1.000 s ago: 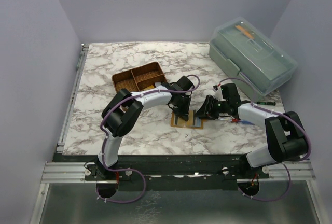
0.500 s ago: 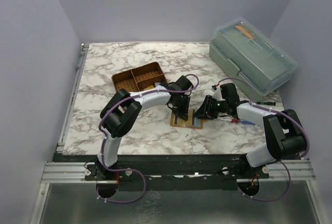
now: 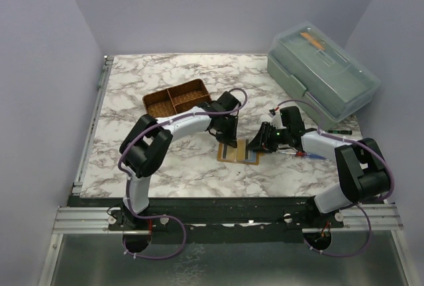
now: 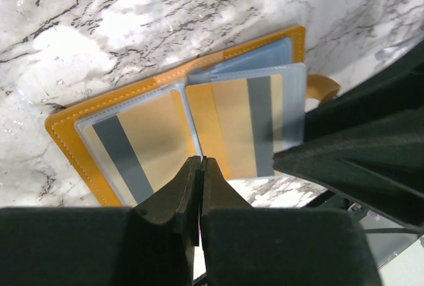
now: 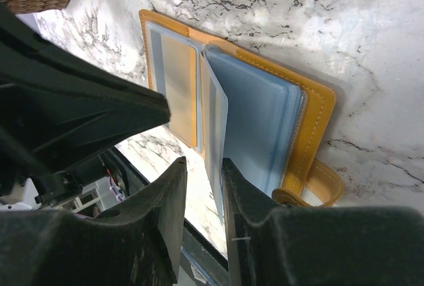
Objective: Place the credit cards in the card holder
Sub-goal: Insert the credit card into the card holder.
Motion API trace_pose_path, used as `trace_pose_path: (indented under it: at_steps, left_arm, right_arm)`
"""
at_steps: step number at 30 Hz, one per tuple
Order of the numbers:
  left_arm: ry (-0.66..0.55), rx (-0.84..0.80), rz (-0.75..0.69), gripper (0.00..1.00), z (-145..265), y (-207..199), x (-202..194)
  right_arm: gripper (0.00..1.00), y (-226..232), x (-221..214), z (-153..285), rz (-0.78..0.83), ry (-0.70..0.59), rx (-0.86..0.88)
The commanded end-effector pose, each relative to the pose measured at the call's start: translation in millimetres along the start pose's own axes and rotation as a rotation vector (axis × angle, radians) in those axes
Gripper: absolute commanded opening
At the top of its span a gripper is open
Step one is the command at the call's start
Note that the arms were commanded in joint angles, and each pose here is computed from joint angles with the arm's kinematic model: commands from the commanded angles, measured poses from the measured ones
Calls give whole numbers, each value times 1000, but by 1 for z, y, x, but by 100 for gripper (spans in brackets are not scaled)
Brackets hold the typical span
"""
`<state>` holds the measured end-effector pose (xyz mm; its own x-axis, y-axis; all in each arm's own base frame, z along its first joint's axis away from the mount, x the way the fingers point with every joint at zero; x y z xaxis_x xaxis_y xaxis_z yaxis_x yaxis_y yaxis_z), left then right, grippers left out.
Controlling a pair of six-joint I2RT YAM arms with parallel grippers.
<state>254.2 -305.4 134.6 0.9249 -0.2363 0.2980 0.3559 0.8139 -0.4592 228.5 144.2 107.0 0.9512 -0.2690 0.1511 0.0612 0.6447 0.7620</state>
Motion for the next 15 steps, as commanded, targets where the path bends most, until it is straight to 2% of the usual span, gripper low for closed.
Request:
trace_pose_path:
  at_steps: [1,6,15]
  left_arm:
    - [41,30,28,3,-21,9,-4]
    - [58,48,27,1,-31,14,-6]
    - [82,-19,25,0,-37,3,-4]
  right_arm:
    - [31,-2,-4,-2,-5,12,3]
    - [38,-6,-6,-2,-25,-5,-28]
    - [39,-7,-8,-3,-32,14,-14]
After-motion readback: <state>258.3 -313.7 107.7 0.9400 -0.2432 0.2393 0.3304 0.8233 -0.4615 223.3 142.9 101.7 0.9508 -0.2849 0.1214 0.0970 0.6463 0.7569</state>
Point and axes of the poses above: each gripper's point midway between its finger pads, its own z axis back along the fingers, its own y axis along the line the jaws close on, x = y × z, the point moved 9 cm from there along z, back along the fingers, and after that the axes turned 4 degrees about -z, right-handed, at the moved point
